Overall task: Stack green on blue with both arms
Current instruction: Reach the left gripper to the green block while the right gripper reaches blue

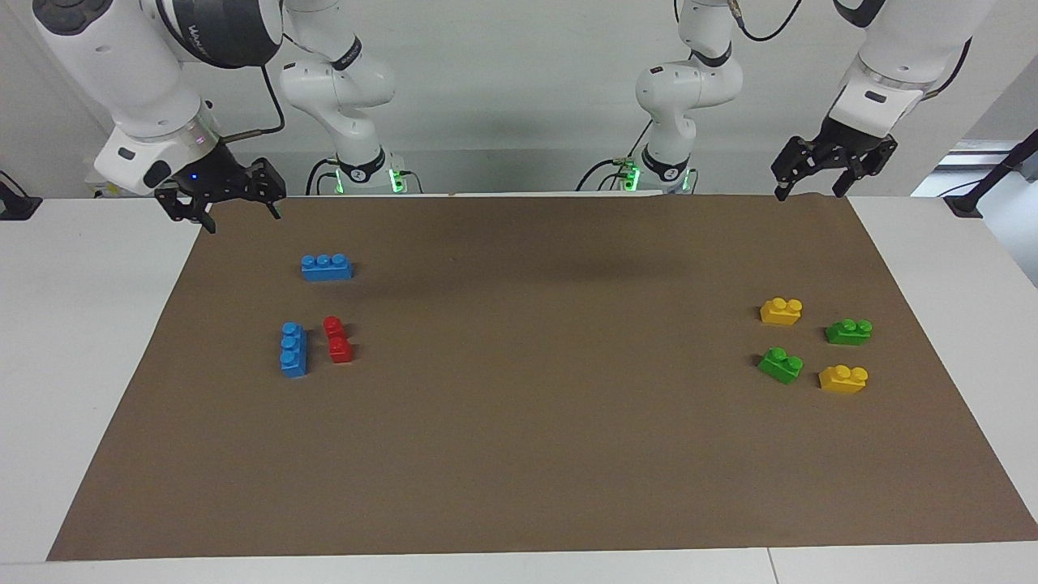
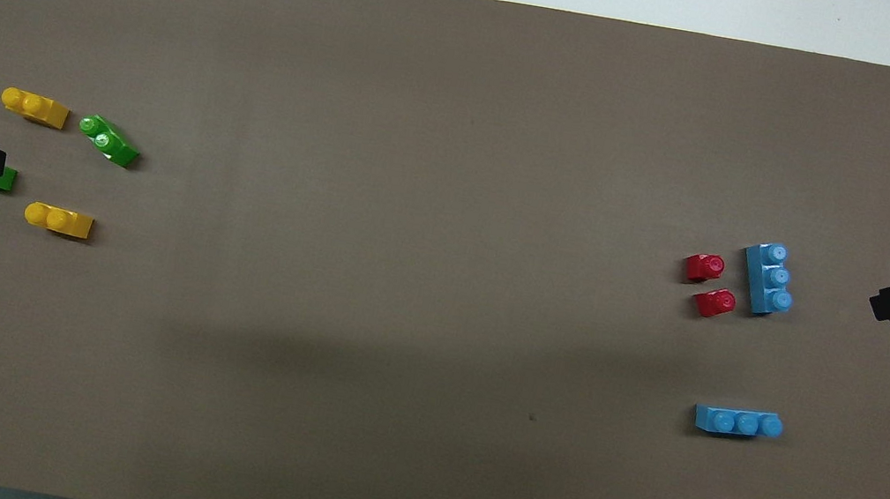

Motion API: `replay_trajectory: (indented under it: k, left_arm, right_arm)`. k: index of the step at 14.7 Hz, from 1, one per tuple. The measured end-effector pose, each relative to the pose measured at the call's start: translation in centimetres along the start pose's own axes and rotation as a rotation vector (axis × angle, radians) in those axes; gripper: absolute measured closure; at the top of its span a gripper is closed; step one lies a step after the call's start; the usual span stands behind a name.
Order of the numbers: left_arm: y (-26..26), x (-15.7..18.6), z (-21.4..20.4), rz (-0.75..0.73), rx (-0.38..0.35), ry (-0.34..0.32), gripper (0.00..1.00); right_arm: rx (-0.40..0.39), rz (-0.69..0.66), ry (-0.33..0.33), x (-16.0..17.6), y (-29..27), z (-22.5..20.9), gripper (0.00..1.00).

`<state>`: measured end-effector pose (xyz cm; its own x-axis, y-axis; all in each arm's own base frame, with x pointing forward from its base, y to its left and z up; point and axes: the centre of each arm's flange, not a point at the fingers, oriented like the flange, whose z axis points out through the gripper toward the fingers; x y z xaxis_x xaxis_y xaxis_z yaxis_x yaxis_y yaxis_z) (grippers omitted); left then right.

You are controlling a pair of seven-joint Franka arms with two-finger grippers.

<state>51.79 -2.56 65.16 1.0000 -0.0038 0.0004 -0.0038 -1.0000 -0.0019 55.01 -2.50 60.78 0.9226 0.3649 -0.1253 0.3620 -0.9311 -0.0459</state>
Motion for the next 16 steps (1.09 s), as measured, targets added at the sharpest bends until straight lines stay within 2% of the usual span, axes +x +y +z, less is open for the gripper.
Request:
replay_trajectory:
  k: [2, 5, 10, 14, 16]
  left_arm:
    - [-0.1, -0.1, -0.2, -0.003, 0.000, 0.004, 0.00]
    - [-0.1, -0.2, -0.3, -0.005, 0.000, 0.004, 0.00]
    - [-0.8, -0.3, 0.0, -0.049, 0.000, -0.003, 0.00]
    - [-2.5, -0.4, 0.6, -0.167, 0.001, -0.012, 0.00]
    - [-3.0, -0.6, 1.7, -0.265, 0.002, 0.008, 0.00]
  right_arm:
    - [0.050, -0.094, 0.022, -0.3, 0.6, 0.2, 0.00]
    - [0.152, -0.247, 0.095, -1.0, 1.8, 1.4, 0.00]
    - [0.241, -0.497, 0.186, -4.8, 4.0, 6.2, 0.00]
    - [0.384, -0.638, 0.366, -8.6, 7.1, 10.6, 0.00]
    - [0.449, -0.704, 0.481, -10.0, 8.4, 14.4, 0.00]
